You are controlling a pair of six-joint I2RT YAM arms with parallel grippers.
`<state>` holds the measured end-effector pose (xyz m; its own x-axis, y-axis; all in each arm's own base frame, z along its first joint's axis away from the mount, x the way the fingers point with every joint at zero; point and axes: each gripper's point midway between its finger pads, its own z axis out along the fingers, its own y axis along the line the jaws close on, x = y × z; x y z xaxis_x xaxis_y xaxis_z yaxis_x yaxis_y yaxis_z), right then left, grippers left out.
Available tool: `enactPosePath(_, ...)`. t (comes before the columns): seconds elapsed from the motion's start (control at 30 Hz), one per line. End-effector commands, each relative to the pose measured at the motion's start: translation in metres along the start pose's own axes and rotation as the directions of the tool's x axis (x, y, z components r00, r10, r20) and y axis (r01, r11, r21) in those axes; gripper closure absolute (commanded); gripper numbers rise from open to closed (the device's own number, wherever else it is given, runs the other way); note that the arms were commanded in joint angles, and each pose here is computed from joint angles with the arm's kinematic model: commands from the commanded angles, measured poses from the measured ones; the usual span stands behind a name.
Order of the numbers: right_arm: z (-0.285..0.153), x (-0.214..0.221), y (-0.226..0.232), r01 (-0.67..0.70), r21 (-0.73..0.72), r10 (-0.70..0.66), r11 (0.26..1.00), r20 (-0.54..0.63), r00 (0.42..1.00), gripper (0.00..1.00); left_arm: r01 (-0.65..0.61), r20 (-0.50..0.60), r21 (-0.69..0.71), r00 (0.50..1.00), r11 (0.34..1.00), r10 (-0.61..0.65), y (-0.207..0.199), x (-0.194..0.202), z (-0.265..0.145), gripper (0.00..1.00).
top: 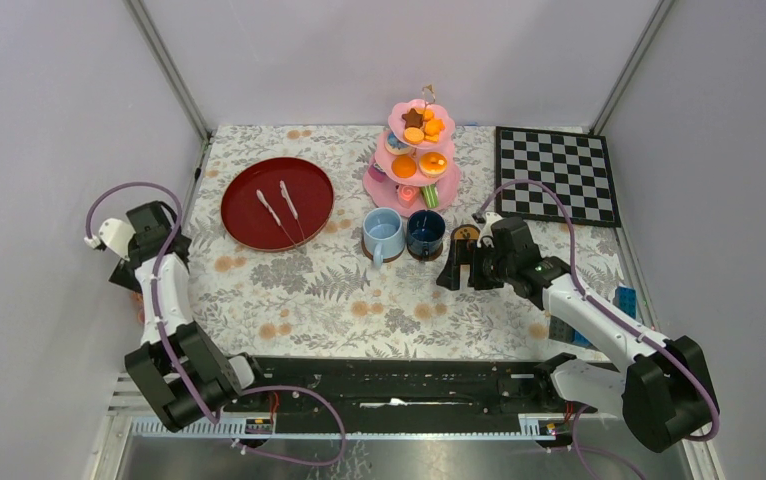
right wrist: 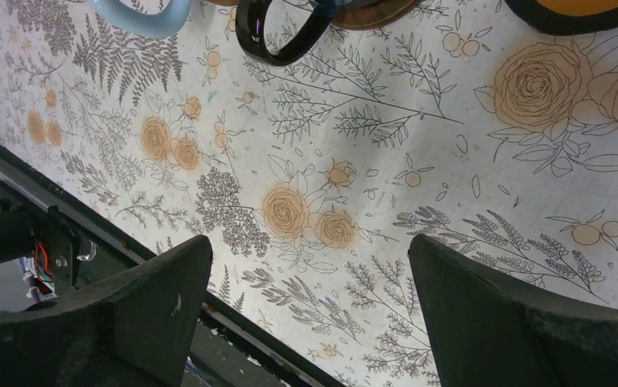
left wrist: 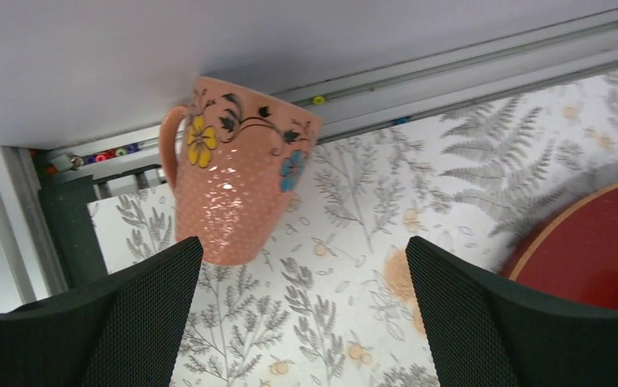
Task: Serve the afternoon tea
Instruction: Pick up the cup from the corner of the board.
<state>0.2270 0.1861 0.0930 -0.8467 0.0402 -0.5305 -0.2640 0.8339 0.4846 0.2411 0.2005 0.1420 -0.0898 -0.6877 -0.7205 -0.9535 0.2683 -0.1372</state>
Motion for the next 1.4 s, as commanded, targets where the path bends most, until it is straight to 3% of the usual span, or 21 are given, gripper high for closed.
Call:
enactPosePath(0.0, -0.004, -0.010, 0.013, 0.015, -0.052, -0.015, 0.999, 0.019, 1.000, 0.00, 0.027, 0.087, -0.053, 0.996, 0.998, -0.023, 0.019, -0.009, 0.019, 0.01)
enactPosePath(0.1, -0.004, -0.008, 0.013, 0.013, -0.052, -0.012, 0.999, 0.019, 1.000, 0.00, 0.071, 0.049, -0.056, 0.996, 0.996, -0.068, 0.028, -0.008, 0.027, 0.01)
enactPosePath(0.23, -0.003, -0.007, 0.014, 0.012, -0.064, -0.011, 0.998, 0.019, 1.000, 0.00, 0.083, 0.045, -0.205, 0.996, 0.975, -0.076, 0.051, -0.006, 0.038, 0.01)
enactPosePath(0.47, -0.002, -0.011, 0.014, 0.014, -0.063, -0.012, 0.998, 0.026, 1.000, 0.00, -0.004, 0.011, -0.081, 1.000, 0.997, 0.005, 0.024, -0.014, 0.056, 0.01)
enactPosePath(0.7, -0.002, -0.011, 0.014, 0.015, -0.059, -0.013, 0.998, 0.028, 1.000, 0.01, -0.075, -0.054, -0.089, 0.996, 0.993, 0.070, 0.028, 0.007, 0.070, 0.01)
enactPosePath(0.83, -0.002, -0.011, 0.015, 0.015, -0.063, -0.013, 0.998, 0.029, 1.000, 0.00, -0.053, -0.050, -0.187, 0.998, 0.981, 0.044, 0.045, 0.010, 0.074, 0.01)
enactPosePath(1.13, -0.004, -0.017, 0.015, 0.021, -0.058, -0.019, 0.998, 0.047, 0.999, 0.00, -0.100, -0.142, -0.153, 0.987, 0.983, 0.079, 0.040, 0.035, 0.093, 0.01)
enactPosePath(1.27, -0.004, -0.016, 0.013, 0.022, -0.048, -0.019, 0.999, 0.051, 0.999, 0.00, -0.094, -0.162, -0.111, 0.984, 0.989, 0.075, 0.033, 0.042, 0.093, 0.12)
enactPosePath(1.33, -0.005, -0.017, 0.013, 0.023, -0.044, -0.021, 0.999, 0.054, 0.998, 0.01, -0.093, -0.171, -0.082, 0.982, 0.992, 0.078, 0.029, 0.048, 0.090, 0.26)
enactPosePath(1.37, -0.005, -0.018, 0.013, 0.024, -0.043, -0.021, 0.999, 0.057, 0.998, 0.00, -0.096, -0.175, -0.068, 0.981, 0.993, 0.083, 0.026, 0.051, 0.088, 0.37)
